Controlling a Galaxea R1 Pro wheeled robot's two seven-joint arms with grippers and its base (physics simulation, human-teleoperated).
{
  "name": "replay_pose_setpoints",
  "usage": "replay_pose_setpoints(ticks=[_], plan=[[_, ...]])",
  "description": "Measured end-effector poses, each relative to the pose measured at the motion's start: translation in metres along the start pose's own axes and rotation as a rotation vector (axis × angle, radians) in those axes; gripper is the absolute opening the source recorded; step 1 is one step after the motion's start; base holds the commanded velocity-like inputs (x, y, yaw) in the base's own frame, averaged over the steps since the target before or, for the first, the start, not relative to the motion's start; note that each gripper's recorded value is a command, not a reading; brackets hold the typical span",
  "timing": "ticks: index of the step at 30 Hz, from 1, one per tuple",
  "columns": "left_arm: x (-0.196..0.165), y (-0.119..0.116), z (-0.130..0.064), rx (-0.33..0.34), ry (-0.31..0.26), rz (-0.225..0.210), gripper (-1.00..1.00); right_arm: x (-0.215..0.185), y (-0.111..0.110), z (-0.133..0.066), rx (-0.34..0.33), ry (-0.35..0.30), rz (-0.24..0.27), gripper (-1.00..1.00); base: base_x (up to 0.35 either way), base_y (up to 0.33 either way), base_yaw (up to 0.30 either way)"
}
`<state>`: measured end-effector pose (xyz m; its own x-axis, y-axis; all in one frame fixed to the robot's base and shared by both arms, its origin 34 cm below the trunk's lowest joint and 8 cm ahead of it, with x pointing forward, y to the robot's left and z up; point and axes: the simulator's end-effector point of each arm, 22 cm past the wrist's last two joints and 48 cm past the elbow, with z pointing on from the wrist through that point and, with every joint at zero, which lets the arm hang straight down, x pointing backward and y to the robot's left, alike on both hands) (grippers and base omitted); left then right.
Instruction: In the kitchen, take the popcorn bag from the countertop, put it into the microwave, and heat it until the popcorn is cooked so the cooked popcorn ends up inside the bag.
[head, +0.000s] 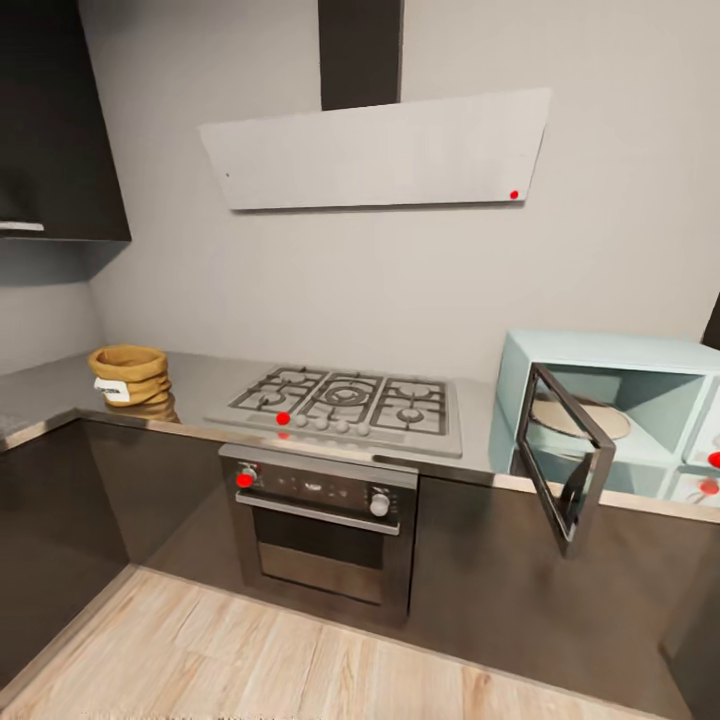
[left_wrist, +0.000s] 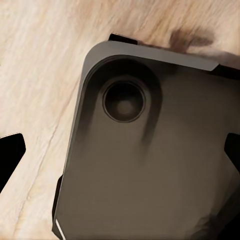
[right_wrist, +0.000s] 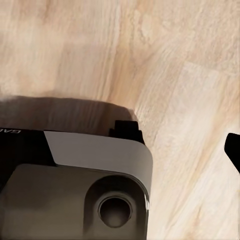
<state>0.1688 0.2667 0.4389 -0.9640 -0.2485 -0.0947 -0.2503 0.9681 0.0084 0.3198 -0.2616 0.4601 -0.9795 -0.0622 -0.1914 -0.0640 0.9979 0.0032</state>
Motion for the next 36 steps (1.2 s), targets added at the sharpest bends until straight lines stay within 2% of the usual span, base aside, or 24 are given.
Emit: replay_pose_setpoints(ticks=[36], plan=[[-0.0001, 0.0003, 0.0000, 0.000, 0.000, 0.000, 1.00, 0.0004, 0.0000, 0.0000, 0.000, 0.002, 0.000, 1.00, 0.000, 0.000, 0.272]])
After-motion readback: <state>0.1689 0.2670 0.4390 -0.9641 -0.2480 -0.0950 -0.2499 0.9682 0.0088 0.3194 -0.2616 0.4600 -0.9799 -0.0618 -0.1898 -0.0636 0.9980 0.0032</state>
